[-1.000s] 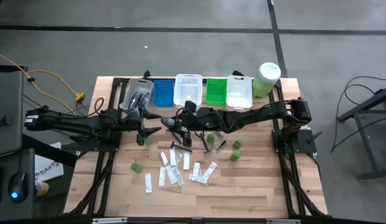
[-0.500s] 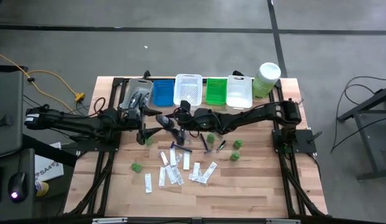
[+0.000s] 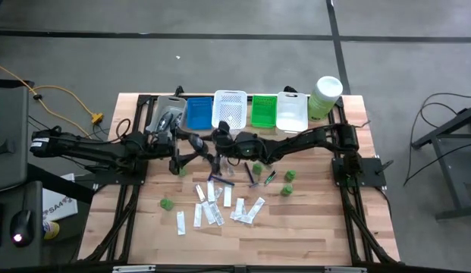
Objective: Pick & Place Travel size toiletries
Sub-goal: Put the deodorant into the gray bin
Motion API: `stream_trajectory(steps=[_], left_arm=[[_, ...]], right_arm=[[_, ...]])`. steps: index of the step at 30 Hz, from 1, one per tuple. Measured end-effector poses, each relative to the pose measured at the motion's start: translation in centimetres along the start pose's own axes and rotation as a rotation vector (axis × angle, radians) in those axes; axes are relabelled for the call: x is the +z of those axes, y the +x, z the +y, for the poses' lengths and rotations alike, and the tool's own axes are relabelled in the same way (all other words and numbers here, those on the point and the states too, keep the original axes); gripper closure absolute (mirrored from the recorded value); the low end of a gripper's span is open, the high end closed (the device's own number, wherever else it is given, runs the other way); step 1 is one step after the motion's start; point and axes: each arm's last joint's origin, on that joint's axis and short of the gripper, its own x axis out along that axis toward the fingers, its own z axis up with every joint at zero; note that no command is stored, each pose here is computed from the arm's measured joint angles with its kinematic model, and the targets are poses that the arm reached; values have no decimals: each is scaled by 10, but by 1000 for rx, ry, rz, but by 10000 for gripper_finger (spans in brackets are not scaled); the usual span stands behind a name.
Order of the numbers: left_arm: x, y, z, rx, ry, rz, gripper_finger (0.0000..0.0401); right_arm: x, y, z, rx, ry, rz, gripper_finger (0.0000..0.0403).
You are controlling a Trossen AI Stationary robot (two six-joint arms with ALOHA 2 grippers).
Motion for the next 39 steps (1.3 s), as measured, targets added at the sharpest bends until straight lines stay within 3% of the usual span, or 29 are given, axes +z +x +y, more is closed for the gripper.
stream_trajectory(steps=[29,33,39], left_arm=[[-8,14,-1,7,25,-28,55],[-10,15,0,30,20,-19,79],[-11,15,1,47,18,-16,153]], right_arm=[[-10,7,-4,-13,36,-127,185],[-11,7,-4,-13,35,-121,185],[-11,7,-3,-8,34,-117,185]])
